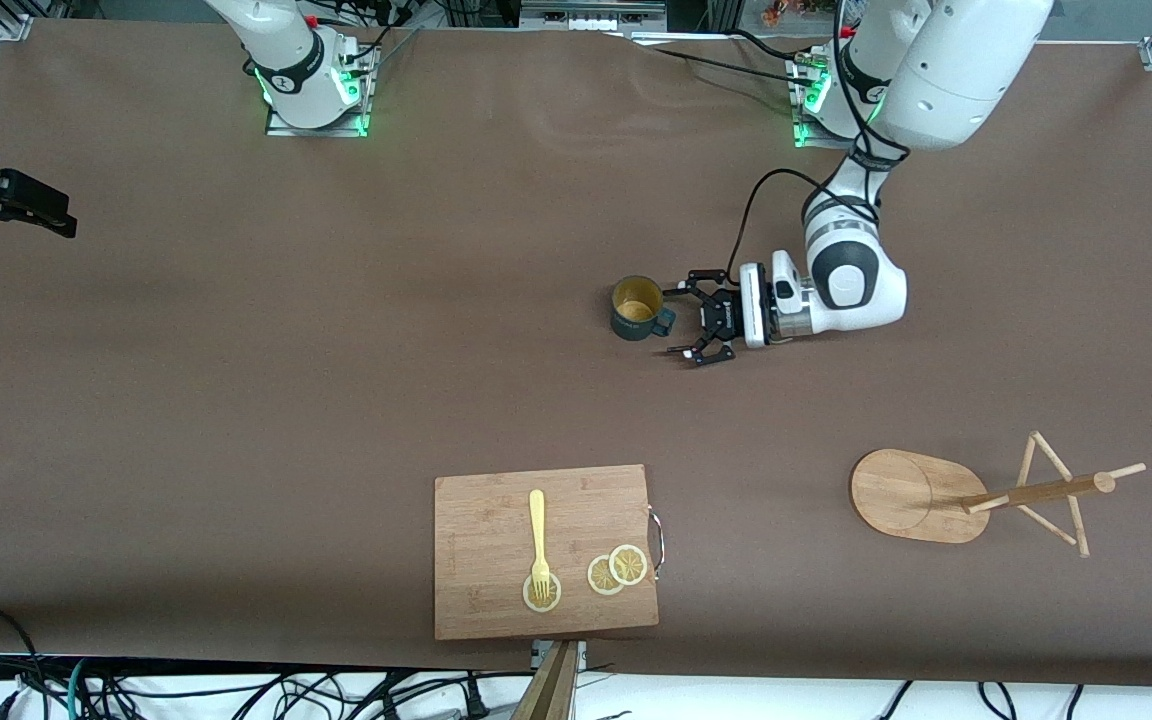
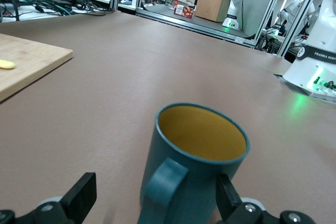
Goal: Pass cup and hang on rack
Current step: 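Reach the left gripper to the mug and grasp its body, then lift the mug with the left gripper and carry it toward the rack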
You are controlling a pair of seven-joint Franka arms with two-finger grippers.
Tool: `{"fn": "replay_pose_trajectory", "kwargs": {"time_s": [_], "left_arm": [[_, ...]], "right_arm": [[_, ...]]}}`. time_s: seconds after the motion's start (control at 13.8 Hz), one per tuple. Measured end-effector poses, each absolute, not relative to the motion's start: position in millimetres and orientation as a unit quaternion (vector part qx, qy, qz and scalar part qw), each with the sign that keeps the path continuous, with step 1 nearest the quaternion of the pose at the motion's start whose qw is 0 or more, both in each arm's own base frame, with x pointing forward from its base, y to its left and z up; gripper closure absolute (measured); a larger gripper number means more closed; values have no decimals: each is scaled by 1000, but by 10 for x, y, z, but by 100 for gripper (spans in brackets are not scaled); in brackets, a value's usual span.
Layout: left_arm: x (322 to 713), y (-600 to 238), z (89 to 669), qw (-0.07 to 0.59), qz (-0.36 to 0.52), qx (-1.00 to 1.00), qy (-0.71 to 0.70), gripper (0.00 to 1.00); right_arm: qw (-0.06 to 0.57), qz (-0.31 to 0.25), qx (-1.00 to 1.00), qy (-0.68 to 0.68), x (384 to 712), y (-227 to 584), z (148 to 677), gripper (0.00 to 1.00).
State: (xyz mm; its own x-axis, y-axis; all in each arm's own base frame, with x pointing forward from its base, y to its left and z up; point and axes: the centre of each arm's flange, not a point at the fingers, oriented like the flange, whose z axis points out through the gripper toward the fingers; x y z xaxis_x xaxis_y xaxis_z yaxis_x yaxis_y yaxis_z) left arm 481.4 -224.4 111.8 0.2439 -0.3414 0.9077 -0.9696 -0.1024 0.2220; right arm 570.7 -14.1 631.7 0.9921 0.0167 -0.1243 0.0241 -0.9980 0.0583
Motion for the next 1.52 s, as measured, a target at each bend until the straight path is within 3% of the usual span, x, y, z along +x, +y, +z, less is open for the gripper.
{"fn": "replay_pose_trajectory", "kwargs": {"time_s": [0.36, 0.51, 0.65, 1.01, 1.23, 1.52], "left_arm": [[4818, -2340, 1003, 439, 365, 642, -511, 0], [4813, -2391, 1014, 440, 365, 639, -515, 7], [4815, -2392, 1015, 439, 366, 638, -515, 32], [4806, -2382, 995, 438, 365, 638, -517, 80], [4835, -2347, 1020, 428, 368, 639, -523, 80], [5065, -1738, 1433, 364, 366, 690, -507, 80]], "right_arm": [[30, -62, 998, 13, 5717, -144, 6305, 0], [30, -62, 998, 13, 5718, -144, 6304, 0], [29, -61, 998, 15, 5719, -132, 6305, 0], [29, -61, 998, 16, 5720, -125, 6305, 0], [29, -61, 998, 15, 5720, -142, 6304, 0], [29, -62, 998, 14, 5721, -144, 6300, 0]]}}
